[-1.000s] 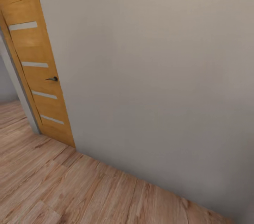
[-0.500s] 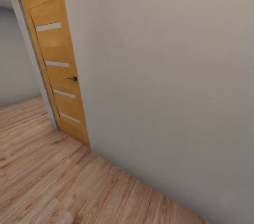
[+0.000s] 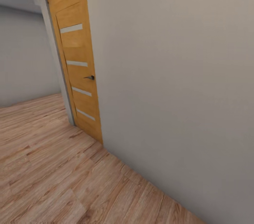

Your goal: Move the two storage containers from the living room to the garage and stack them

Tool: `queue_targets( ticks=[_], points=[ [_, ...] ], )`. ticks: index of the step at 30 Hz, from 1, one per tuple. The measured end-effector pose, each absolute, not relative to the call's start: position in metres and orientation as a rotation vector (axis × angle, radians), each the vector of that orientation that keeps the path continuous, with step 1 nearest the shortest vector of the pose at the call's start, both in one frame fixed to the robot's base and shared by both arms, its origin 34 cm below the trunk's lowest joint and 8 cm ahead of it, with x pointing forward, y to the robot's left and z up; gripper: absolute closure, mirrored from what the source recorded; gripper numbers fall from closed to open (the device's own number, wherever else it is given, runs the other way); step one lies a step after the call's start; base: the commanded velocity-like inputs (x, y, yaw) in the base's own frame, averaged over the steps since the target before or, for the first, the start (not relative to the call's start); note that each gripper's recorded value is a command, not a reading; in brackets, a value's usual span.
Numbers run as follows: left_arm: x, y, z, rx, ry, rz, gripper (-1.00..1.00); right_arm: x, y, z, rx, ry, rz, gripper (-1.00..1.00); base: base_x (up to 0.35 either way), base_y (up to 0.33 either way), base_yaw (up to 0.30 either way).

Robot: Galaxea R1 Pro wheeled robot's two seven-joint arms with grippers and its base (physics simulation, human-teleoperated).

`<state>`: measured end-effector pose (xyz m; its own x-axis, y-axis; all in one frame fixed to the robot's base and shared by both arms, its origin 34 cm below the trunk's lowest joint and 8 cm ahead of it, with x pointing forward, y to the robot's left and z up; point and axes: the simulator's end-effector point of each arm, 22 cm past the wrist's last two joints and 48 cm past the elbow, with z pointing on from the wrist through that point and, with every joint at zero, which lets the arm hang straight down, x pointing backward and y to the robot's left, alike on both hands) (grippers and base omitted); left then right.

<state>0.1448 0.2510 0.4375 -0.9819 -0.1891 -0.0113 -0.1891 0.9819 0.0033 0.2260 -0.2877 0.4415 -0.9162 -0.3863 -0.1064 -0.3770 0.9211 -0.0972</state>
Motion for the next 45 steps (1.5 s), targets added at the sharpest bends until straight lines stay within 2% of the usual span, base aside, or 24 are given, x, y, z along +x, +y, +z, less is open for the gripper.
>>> queue_targets(
  ticks=[45],
  points=[
    [0.146, 0.2509, 0.4375, -0.292, 3.114, 0.006, -1.0, 0.2258, -0.2915, 0.4416, -0.572, 2.962, -0.12, -1.0, 0.0, 0.0, 0.297]
  ],
)
